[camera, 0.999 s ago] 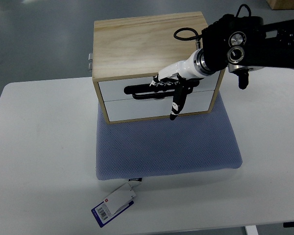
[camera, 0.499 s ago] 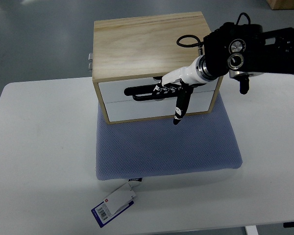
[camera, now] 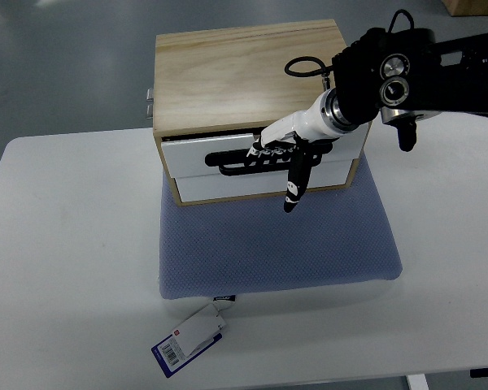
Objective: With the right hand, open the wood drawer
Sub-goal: 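Pull the handle with the right hand toward the robot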
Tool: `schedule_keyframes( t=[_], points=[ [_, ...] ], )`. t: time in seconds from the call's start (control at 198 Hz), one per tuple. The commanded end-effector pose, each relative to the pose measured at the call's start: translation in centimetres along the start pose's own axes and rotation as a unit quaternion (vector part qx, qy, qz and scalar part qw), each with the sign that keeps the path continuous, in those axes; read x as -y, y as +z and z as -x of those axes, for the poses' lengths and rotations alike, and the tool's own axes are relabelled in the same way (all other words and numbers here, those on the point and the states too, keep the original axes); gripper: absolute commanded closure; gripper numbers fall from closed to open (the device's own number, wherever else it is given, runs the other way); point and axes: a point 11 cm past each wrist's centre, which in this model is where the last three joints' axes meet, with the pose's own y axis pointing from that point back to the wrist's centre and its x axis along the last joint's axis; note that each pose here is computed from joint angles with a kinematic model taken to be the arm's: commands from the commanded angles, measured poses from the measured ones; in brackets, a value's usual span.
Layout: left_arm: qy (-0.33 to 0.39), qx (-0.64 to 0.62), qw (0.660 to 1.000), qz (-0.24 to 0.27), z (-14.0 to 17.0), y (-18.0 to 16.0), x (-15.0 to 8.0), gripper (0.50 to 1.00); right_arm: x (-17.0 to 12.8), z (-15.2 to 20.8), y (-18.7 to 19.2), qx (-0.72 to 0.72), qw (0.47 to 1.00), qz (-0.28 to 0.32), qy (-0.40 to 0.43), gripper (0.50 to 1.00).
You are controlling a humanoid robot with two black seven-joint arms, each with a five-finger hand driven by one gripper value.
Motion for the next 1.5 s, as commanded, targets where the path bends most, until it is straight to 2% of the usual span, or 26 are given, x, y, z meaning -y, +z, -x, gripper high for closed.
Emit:
schedule_keyframes(
  t=[0.0,0.706,1.175,1.493],
  points=[
    [0.0,0.0,1.0,0.0,0.0,0.0,0.0,0.5,0.0,0.4,-0.3,-0.005,1.0,-0.003,-0.012,0.556],
    [0.004,0.0,1.0,0.0,-0.3,0.0,0.0,0.5,-0.3,1.1,-0.2,0.003,0.999,-0.012,-0.05,0.554],
    [0.005,-0.001,1.0,0.0,-0.3,0.0,0.0,0.5,-1.5,2.0,-1.4,0.017,0.994,-0.044,-0.099,0.554],
    [0.005,-0.001,1.0,0.0,-0.3,0.0,0.0,0.5,-2.5,2.7,-0.8,0.026,0.99,-0.055,-0.127,0.554]
  ],
)
